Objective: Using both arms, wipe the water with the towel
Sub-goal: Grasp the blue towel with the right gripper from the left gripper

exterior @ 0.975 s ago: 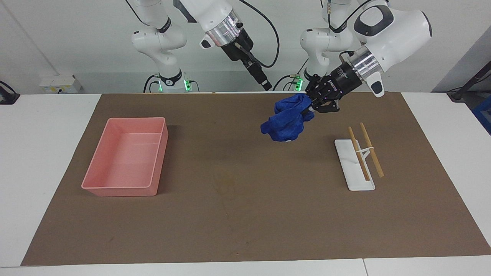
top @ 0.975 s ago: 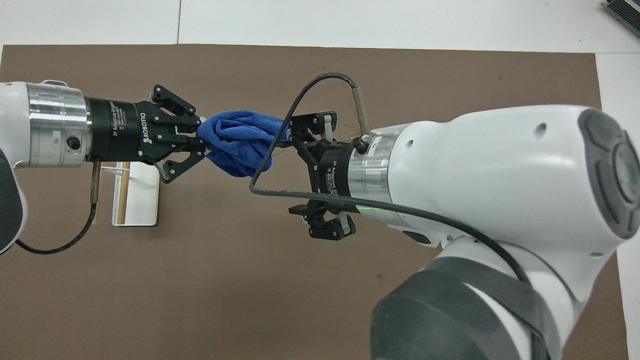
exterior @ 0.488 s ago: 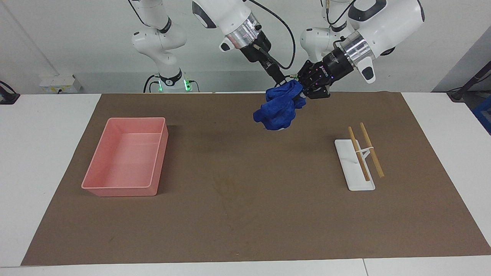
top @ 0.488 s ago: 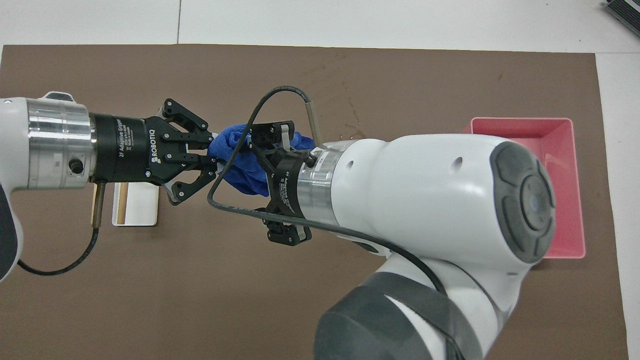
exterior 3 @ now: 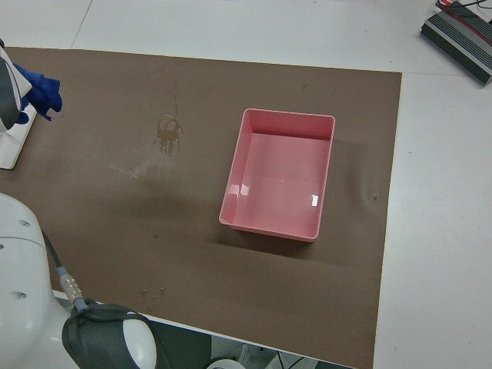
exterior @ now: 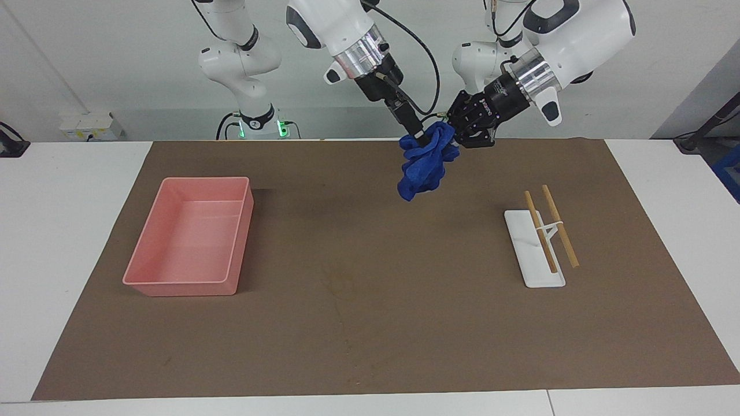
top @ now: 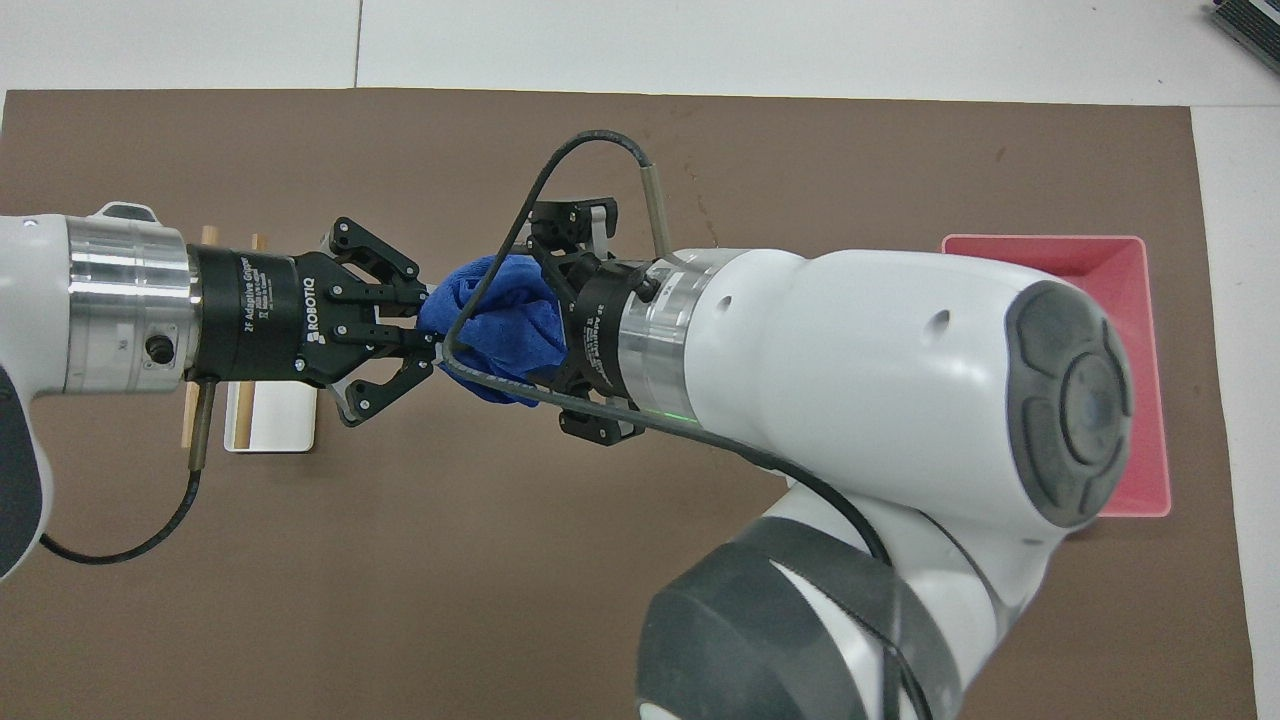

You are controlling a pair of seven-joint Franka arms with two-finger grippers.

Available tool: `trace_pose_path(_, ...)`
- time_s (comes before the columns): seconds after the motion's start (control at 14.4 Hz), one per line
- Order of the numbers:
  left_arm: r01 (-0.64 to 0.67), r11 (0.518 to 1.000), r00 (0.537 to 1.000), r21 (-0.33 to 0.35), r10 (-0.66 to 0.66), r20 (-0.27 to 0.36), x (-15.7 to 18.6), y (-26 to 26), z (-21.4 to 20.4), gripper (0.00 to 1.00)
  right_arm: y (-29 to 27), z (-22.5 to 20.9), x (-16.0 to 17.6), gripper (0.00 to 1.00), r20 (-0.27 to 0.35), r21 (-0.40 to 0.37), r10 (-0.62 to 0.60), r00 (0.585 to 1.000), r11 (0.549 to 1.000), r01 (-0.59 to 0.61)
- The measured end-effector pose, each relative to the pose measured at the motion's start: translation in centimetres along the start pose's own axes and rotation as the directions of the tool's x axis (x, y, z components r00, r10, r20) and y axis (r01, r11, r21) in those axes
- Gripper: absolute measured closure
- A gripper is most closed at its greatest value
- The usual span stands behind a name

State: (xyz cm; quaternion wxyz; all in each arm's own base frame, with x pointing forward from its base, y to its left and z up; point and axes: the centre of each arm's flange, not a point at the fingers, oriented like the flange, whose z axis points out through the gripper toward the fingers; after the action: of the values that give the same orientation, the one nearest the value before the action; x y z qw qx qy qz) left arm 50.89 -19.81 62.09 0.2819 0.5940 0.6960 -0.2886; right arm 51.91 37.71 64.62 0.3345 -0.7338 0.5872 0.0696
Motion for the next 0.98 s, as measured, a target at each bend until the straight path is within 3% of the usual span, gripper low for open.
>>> trace_pose_path(0.21,-0.006,1.000,1.000,0.001,0.006,0.000,-0.2,-0.3,0.0,0.81,-1.5,0.0,2.0,0.07,-0.005,0.059,0.004,1.000,0.998,-0.003)
trace_pose_path(0.56,-0.050,0.999,0.999,0.002,0.050,0.002,-1.5,-1.3,0.3,0.81,-1.5,2.2,3.0,0.07,-0.009,0.030,0.008,1.000,1.000,-0.008)
trace_pose_path(0.91,-0.070,0.994,0.997,-0.080,0.072,0.014,-1.9,-0.8,0.4,0.81,-0.7,4.7,3.3,0.07,-0.011,-0.014,0.000,1.000,1.000,0.000)
trace_pose_path(0.98,-0.068,0.993,0.997,-0.097,0.070,0.016,-1.8,-0.6,0.4,0.81,-0.6,4.9,3.3,0.11,-0.012,-0.017,-0.011,1.000,1.000,0.011)
